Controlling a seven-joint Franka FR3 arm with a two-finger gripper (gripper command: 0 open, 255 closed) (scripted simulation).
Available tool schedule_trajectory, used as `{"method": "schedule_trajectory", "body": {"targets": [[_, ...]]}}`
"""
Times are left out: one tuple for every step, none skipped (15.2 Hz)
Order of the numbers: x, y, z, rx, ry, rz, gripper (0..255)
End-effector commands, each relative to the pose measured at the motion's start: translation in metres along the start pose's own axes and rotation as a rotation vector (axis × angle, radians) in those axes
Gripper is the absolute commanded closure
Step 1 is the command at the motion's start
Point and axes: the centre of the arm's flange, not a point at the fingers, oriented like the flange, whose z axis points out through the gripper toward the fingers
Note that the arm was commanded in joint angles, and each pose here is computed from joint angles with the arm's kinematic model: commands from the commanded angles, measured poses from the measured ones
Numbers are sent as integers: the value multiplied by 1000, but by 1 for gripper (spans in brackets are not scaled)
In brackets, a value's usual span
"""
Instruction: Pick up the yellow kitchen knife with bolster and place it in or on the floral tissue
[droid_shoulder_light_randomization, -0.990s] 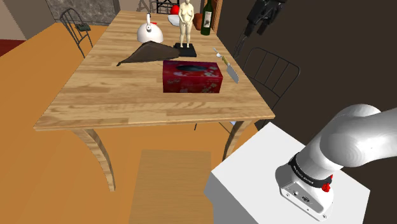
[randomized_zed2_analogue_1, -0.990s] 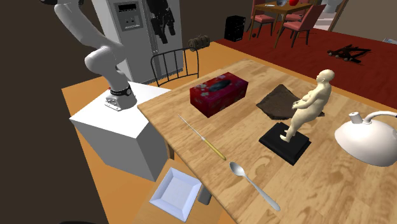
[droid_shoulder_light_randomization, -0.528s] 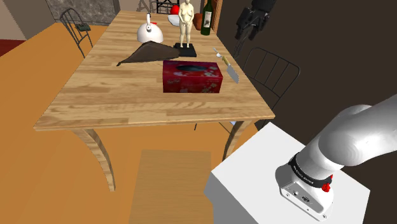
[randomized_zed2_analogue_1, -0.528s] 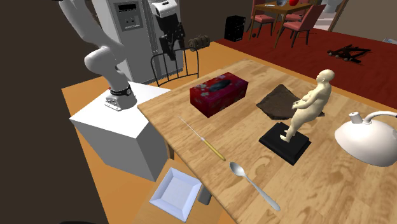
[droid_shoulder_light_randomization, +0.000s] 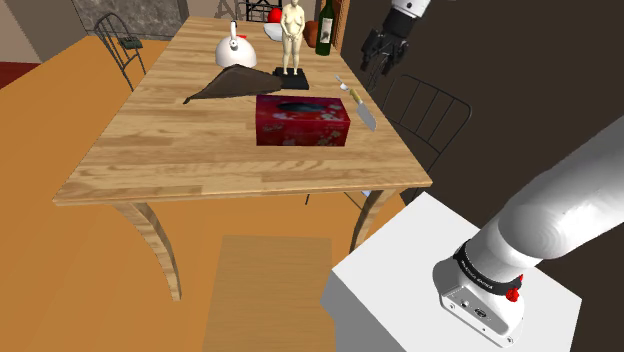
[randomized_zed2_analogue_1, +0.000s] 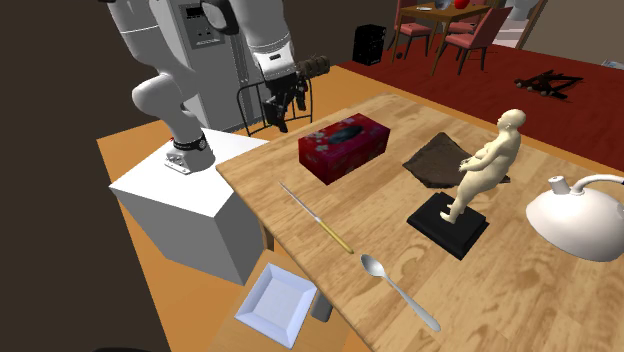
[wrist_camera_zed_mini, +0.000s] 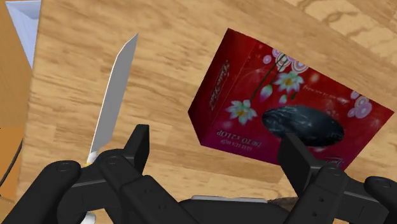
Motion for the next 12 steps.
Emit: {"method": "schedule_trajectory", "body": {"targets": [[16, 17, 15, 14, -12, 39, 0], [24, 26, 23, 21, -17, 58, 0], [32, 36, 30, 28, -23, 77, 0], [40, 45, 38, 35, -28, 96, 0], [47, 55, 45, 42, -34, 115, 0], [55, 64, 53, 49, -40, 134, 0], [62, 74, 61, 56, -45, 153, 0], [68, 84, 69, 63, -51, 172, 0], [75, 94, 77, 70, -57, 191, 0], [81, 104, 85, 77, -62, 210, 0], [87, 114, 94, 84, -68, 229, 0], [93, 124, 102, 91, -73, 248, 0]]}}
